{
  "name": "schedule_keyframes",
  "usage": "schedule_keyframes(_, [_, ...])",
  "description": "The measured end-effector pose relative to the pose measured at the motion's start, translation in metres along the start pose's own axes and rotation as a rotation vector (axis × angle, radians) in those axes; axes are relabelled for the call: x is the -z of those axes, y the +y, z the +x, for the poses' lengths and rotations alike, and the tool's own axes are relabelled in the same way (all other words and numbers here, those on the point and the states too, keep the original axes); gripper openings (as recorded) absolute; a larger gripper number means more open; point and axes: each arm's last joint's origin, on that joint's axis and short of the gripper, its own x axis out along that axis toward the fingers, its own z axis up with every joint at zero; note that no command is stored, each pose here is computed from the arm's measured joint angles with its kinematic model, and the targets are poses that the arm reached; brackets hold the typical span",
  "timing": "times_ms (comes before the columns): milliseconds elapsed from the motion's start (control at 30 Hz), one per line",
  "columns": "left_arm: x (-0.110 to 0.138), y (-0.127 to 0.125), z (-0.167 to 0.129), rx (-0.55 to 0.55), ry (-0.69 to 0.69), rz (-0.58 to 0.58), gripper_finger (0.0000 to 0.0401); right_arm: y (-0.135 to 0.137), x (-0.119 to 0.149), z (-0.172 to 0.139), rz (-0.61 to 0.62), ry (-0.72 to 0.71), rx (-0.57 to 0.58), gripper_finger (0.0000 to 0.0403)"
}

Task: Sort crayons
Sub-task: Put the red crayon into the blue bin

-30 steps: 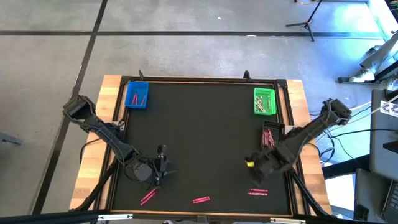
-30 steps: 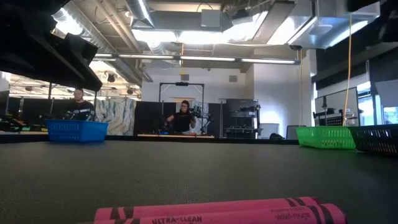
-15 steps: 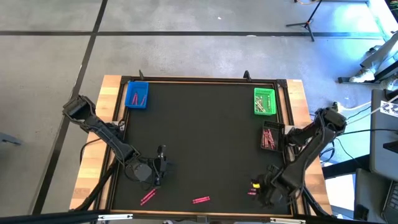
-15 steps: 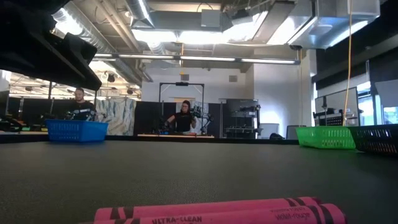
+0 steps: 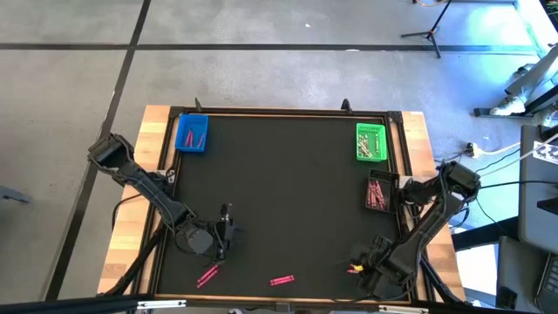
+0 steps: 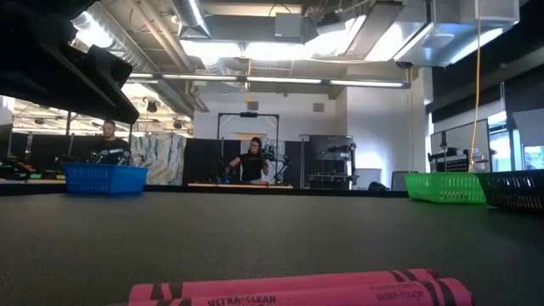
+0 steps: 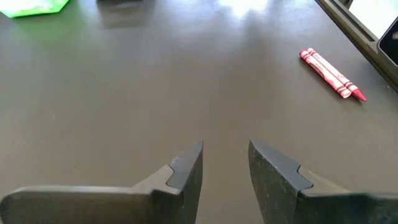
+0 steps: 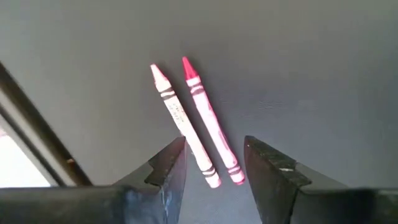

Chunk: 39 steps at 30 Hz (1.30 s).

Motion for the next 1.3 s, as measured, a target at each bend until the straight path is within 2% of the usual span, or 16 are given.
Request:
schedule_keyframes(533, [0.000, 0.000, 0.000, -0.001, 0.000, 0.000, 0.0120, -0.003, -0.001, 0.021, -0.093, -0.024, 0.093, 0.0158])
schedule_keyframes(700, [0.000, 0.000, 0.000, -0.001, 0.000, 0.000, 0.0120, -0.003, 0.000, 0.025, -0.093, -0.026, 0.057, 0.0158])
schedule_keyframes(833, [0.000, 0.000, 0.000, -0.001, 0.000, 0.000, 0.0120, -0.004, -0.001, 0.026, -0.109, -0.048, 0.074, 0.0158])
schedule_keyframes(1000, [0.000, 0.000, 0.000, -0.001, 0.000, 0.000, 0.0120, -0.009, -0.002, 0.025, -0.127, -0.090, 0.135, 0.0157])
schedule_keyframes(1100, [0.000, 0.000, 0.000, -0.001, 0.000, 0.000, 0.0120, -0.011, -0.002, 0.025, -0.138, -0.088, 0.153, 0.0141])
schedule_keyframes(1300, [0.000, 0.000, 0.000, -0.001, 0.001, 0.000, 0.0120, -0.012, -0.001, 0.027, -0.151, -0.088, 0.152, 0.0081])
